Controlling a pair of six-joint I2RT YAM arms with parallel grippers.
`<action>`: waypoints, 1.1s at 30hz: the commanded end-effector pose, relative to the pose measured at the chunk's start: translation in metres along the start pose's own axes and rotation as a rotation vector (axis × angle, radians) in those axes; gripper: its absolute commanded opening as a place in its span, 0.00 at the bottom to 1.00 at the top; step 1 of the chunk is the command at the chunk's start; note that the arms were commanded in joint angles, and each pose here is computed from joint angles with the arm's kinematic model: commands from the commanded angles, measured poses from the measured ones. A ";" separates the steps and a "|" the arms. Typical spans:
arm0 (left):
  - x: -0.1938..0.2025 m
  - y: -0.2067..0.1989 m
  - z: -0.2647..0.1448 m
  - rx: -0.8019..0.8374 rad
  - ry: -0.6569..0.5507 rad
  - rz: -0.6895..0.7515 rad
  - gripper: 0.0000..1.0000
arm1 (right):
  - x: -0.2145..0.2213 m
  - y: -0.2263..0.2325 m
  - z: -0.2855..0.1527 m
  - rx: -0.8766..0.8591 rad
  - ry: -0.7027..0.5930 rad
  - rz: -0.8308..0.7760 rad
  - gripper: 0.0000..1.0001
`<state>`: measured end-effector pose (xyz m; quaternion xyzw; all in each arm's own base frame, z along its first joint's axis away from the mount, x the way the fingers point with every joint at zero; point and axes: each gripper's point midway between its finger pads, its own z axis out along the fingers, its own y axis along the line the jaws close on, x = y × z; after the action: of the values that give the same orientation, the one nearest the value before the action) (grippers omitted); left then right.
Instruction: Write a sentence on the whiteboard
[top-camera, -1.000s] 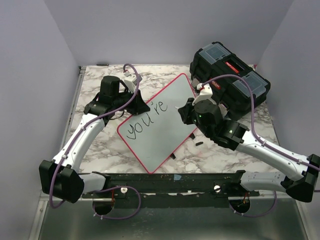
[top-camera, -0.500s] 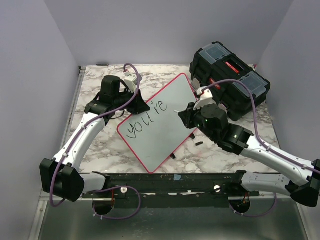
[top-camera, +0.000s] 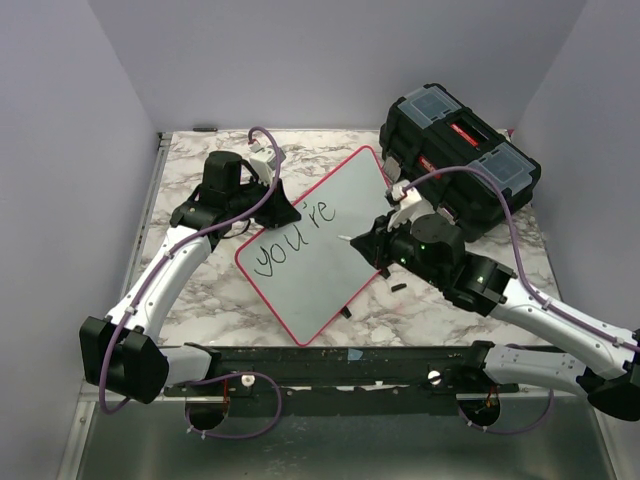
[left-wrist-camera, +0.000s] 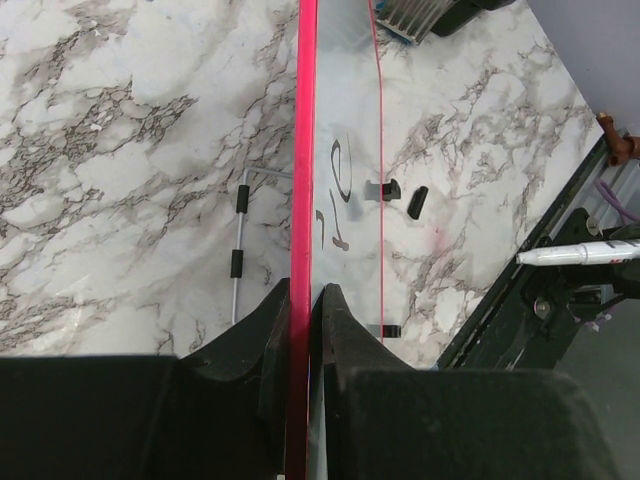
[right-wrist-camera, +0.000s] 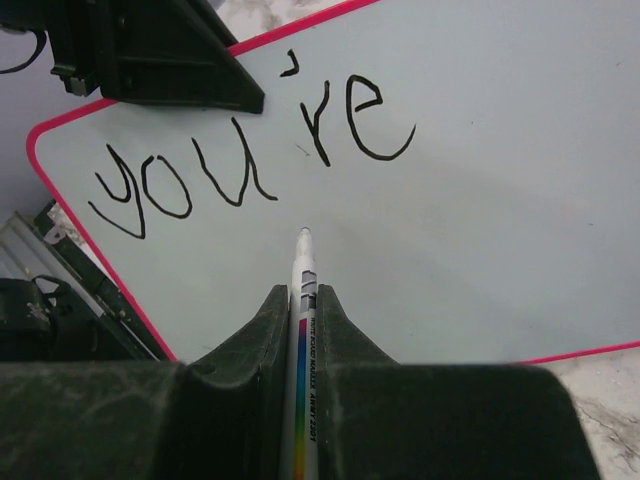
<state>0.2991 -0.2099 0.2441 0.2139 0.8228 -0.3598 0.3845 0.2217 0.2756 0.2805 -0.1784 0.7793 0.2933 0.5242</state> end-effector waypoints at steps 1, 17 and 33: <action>0.021 0.012 0.005 -0.056 0.072 0.045 0.00 | 0.018 0.004 -0.004 -0.043 0.053 -0.013 0.01; 0.021 0.009 0.004 -0.046 0.067 0.052 0.00 | 0.024 0.003 -0.015 -0.074 0.060 -0.062 0.01; 0.014 -0.005 0.000 0.008 0.037 0.056 0.00 | 0.061 0.051 0.006 0.013 0.048 -0.259 0.01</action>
<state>0.2971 -0.2121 0.2474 0.2133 0.8201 -0.3645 0.3861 0.1748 0.3114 0.2341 -0.2832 0.7813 0.2569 0.4933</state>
